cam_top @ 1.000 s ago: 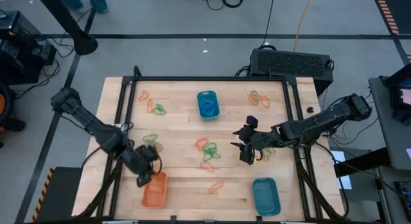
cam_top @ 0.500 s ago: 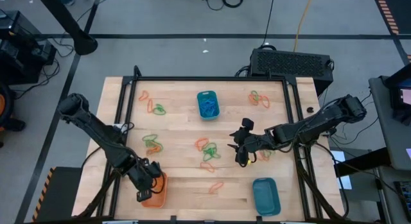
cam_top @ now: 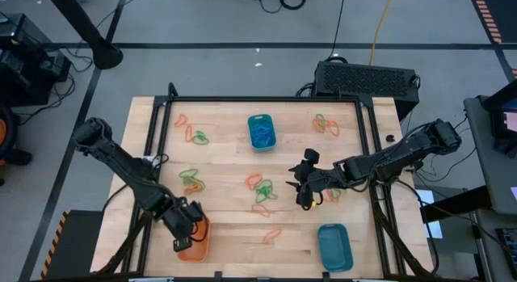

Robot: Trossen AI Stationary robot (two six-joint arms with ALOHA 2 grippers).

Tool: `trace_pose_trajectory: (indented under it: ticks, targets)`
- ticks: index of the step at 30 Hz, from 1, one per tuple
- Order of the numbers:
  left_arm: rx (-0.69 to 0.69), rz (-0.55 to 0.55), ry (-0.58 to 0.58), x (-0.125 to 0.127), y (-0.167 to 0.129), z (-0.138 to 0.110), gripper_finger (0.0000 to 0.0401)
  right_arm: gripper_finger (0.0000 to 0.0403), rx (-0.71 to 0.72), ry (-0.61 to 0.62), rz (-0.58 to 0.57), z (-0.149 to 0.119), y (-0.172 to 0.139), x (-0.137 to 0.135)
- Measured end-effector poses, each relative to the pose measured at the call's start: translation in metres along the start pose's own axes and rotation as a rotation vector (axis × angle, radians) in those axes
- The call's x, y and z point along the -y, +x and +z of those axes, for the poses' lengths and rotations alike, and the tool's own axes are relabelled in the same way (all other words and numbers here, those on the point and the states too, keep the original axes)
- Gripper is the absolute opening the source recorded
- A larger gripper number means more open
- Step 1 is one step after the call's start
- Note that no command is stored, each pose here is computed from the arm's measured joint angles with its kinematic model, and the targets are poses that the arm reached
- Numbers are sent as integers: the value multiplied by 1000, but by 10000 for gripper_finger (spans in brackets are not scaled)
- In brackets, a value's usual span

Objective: Sort rubber bands into baskets
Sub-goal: Put the orange rubber band into the orange bin

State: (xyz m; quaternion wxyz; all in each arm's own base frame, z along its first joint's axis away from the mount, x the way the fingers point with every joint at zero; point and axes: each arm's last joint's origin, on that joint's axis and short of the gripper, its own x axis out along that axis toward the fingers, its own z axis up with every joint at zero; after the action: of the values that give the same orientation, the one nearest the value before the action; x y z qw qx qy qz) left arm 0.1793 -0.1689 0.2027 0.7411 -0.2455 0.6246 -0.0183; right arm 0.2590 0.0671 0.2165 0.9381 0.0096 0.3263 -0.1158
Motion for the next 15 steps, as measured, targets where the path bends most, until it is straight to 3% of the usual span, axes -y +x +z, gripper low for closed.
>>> trace_pose_trajectory:
  ticks: [8, 15]
  targets:
    - [-46, -35, 13, -5, -2, 9, 104, 194, -1, -1, 0, 0, 0, 0]
    - [-47, -51, 14, -20, -14, 25, 106, 194, 0, -12, 0, 0, 0, 0]
